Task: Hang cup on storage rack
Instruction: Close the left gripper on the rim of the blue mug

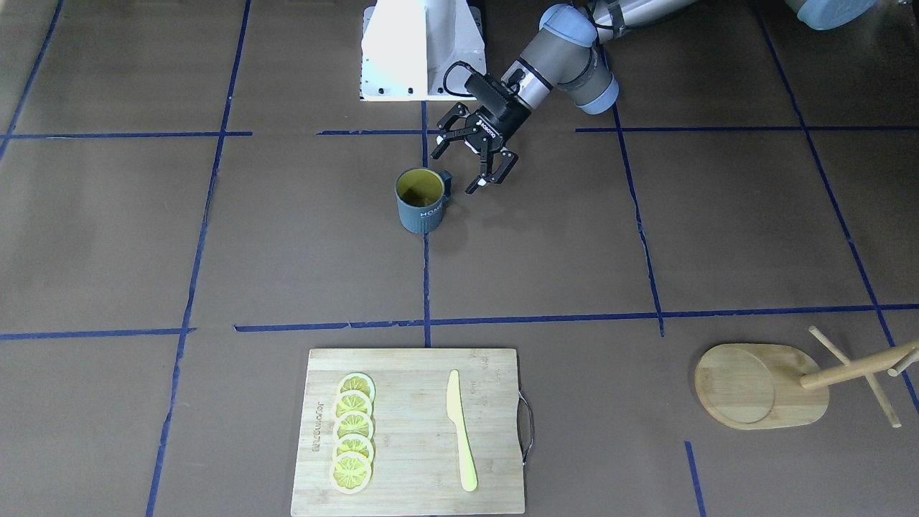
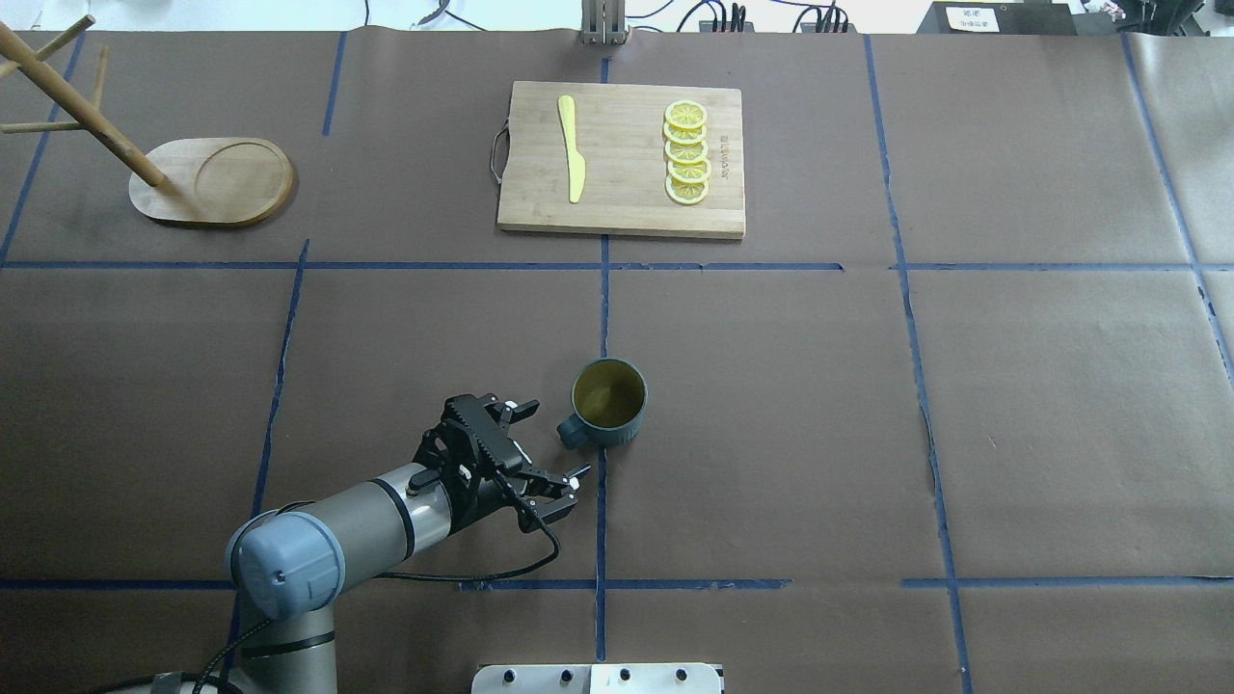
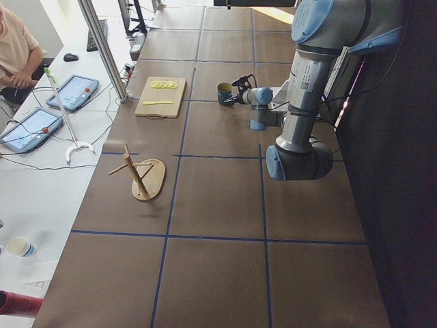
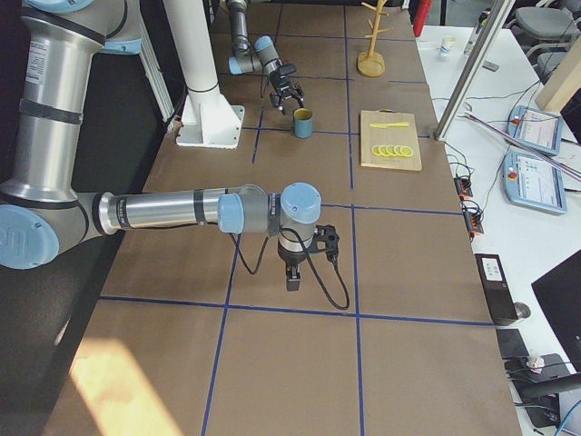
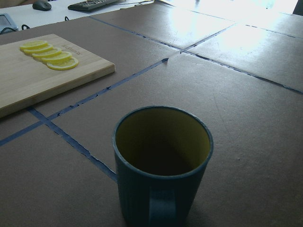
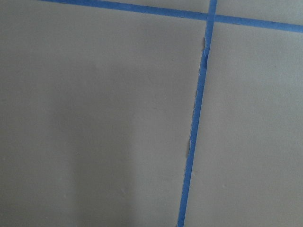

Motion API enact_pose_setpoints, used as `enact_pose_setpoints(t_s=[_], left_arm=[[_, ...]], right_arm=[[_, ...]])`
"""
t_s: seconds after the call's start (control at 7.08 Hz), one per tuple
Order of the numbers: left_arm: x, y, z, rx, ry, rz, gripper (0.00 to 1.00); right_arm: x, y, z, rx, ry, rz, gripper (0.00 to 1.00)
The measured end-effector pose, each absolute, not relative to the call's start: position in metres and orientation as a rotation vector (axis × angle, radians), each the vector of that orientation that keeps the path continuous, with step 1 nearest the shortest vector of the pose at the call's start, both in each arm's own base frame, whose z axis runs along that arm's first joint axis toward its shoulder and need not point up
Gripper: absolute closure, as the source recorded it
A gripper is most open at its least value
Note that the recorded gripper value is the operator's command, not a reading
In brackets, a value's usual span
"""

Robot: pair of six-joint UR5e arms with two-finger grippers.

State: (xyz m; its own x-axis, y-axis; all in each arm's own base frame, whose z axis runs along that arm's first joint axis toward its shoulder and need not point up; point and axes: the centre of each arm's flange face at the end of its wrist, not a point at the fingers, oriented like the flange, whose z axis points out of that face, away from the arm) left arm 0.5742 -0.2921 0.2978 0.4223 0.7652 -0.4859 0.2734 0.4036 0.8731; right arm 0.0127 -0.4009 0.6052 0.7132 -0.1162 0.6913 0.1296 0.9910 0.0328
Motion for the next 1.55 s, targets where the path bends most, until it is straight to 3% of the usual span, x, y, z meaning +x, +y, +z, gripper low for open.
enact_pose_setpoints(t_s=[0.28, 0.42, 0.56, 0.99, 1.55], left_arm=[[0.595, -0.3, 0.295, 1.17, 1.113, 0.393, 0.14], [0.6, -0.301, 0.296, 1.168, 1.107, 0.394, 0.59], [0.602, -0.302, 0.298, 1.164, 1.102, 0.397, 0.88], [0.604, -0.302, 0.299, 1.162, 1.092, 0.397, 0.99], [0.595, -0.303, 0.283, 1.178, 1.137, 0.362, 1.0]], right_arm=[[0.013, -0.401, 0.606, -0.02, -0.765, -0.136, 0.0], [0.013, -0.401, 0.606, -0.02, -0.765, -0.136, 0.0], [0.013, -0.401, 0.606, -0.02, -0.765, -0.136, 0.0], [0.013, -0.401, 0.607, -0.021, -0.765, -0.136, 0.0], [0.013, -0.401, 0.607, -0.022, -0.765, -0.135, 0.0]])
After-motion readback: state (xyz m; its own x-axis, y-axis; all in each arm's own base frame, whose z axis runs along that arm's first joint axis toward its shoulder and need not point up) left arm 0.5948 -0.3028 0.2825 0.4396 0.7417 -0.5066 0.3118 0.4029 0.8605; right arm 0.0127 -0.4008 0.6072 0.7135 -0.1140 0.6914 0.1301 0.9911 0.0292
